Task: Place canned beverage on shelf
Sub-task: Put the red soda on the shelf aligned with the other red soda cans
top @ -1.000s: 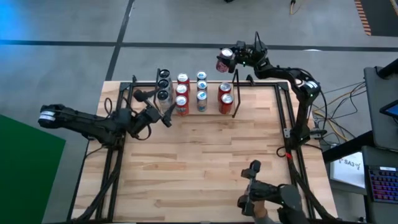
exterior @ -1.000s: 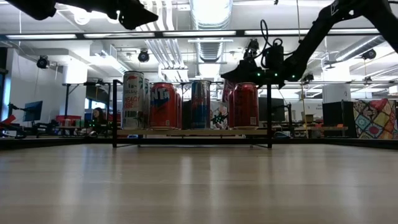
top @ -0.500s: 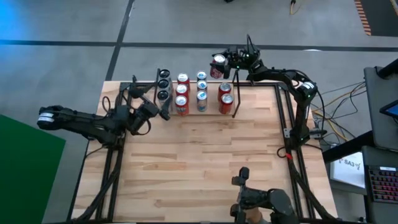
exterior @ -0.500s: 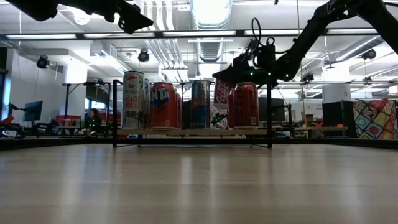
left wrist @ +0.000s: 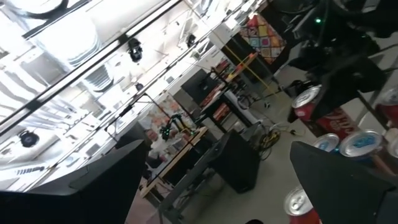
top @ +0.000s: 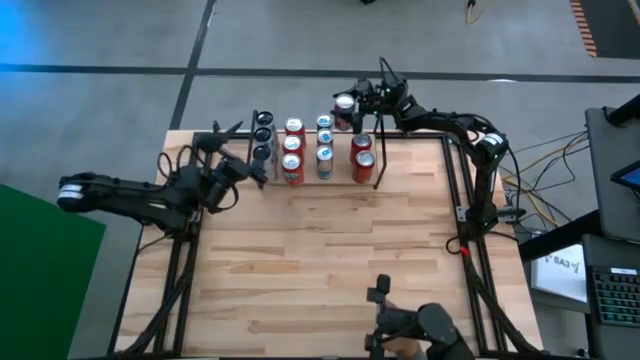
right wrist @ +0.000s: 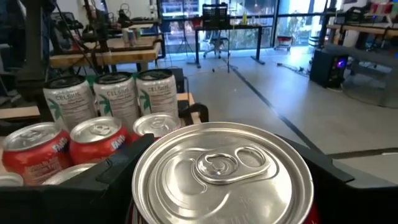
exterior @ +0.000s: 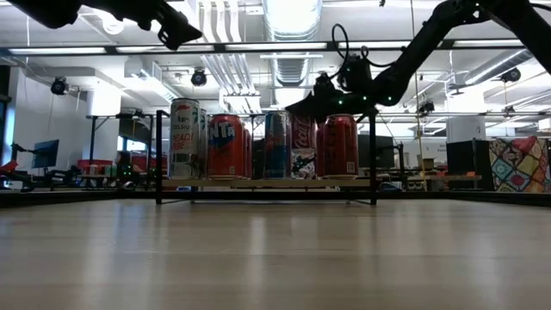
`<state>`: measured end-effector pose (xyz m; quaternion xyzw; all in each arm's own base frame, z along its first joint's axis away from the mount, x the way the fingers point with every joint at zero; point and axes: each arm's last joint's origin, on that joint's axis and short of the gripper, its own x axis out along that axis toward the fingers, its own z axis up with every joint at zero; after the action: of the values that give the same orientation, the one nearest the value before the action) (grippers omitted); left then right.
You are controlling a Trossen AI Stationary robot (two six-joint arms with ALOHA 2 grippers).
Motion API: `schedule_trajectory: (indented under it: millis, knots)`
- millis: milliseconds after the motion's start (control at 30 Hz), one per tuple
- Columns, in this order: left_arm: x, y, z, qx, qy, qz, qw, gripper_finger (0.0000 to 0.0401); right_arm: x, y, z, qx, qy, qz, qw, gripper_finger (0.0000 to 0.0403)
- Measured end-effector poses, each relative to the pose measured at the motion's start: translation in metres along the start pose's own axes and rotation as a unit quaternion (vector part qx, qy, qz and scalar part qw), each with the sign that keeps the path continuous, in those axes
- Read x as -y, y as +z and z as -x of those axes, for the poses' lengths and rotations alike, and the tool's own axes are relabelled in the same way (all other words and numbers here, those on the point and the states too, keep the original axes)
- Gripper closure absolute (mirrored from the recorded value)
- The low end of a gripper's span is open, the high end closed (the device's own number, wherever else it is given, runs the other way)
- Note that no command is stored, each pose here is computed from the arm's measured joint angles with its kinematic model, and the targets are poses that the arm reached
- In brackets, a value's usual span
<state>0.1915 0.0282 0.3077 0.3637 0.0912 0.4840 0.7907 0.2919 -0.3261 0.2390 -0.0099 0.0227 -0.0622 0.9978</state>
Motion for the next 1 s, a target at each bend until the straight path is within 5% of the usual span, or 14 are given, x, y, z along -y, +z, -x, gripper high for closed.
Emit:
schedule_trajectory:
  millis: [333, 1000]
  knots:
    - [-0.010, 0.000, 0.003, 0.000, 0.011, 0.009, 1.000, 0.0017, 0.001, -0.008, 0.000, -0.033, -0.029, -0.043, 0.998, 0.0120]
    - [-0.019, 0.001, 0.006, 0.014, 0.015, 0.080, 0.997, 0.0017, -0.004, -0.018, 0.001, -0.007, 0.007, 0.021, 1.000, 0.0120]
